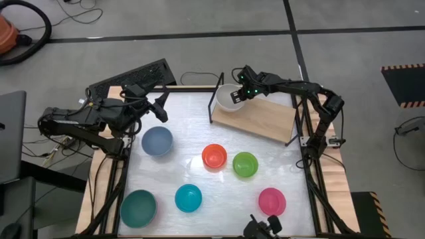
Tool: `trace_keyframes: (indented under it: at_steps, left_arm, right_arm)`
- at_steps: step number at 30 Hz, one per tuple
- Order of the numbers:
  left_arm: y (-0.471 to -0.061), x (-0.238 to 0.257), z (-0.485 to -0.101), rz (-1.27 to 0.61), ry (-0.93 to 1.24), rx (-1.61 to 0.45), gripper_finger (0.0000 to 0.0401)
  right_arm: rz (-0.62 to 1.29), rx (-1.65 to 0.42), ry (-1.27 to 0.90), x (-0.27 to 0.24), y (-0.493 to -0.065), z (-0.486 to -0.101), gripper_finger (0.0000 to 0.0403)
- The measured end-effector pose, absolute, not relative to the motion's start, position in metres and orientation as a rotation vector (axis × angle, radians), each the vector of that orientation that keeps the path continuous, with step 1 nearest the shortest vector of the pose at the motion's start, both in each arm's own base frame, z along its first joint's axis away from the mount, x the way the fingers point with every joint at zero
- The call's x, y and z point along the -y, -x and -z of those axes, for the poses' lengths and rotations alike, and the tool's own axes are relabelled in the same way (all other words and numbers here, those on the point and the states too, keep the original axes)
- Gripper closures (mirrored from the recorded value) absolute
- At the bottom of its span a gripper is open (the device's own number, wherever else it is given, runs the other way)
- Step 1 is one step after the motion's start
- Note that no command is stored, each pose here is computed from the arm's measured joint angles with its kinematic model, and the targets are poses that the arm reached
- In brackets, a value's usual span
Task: Place and stack bowls onto a shelf
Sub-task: Put the white bowl on the shelf, then stack the purple bowl on top of the white bowl on the shelf
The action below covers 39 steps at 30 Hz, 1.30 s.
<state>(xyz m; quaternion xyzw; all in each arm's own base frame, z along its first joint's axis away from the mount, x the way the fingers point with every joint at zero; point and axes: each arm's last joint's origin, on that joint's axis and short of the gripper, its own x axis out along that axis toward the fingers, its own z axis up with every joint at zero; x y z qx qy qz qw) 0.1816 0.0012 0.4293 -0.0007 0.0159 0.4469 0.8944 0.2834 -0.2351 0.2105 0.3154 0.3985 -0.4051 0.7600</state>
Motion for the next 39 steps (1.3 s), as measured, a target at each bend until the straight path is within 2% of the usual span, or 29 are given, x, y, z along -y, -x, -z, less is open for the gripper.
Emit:
trace_keyframes:
  at_steps: [5,8,14,17,21,28,33,39]
  left_arm:
    - [-0.182,-0.001,-0.429,-0.926,0.001,-0.034,0.015]
    - [-0.182,-0.001,-0.429,-0.926,0.0,-0.035,0.015]
    - [-0.181,-0.002,-0.423,-0.92,-0.007,-0.079,0.015]
    - [-0.18,-0.004,-0.414,-0.807,0.067,-0.14,0.015]
    - [-0.173,-0.009,-0.392,-0.666,0.194,-0.362,0.015]
    - [-0.165,-0.018,-0.342,-0.702,0.205,-0.855,0.015]
    - [-0.167,-0.026,-0.301,-0.568,0.199,-1.025,0.015]
    - [-0.163,-0.05,-0.261,-0.497,0.218,-1.095,0.015]
  right_arm:
    - [0.89,-0.853,-0.689,0.236,-0.279,-0.22,0.0219]
    - [0.893,-0.842,-0.677,0.236,-0.274,-0.234,0.0197]
    - [0.892,-0.769,-0.649,0.232,-0.264,-0.269,0.0194]
    - [0.881,-0.725,-0.631,0.225,-0.256,-0.289,0.0198]
    - [0.864,-0.672,-0.596,0.21,-0.239,-0.323,0.02]
    - [0.836,-0.528,-0.543,0.179,-0.21,-0.37,0.02]
    - [0.799,-0.48,-0.517,0.162,-0.203,-0.384,0.02]
    - [0.761,-0.486,-0.505,0.152,-0.207,-0.386,0.02]
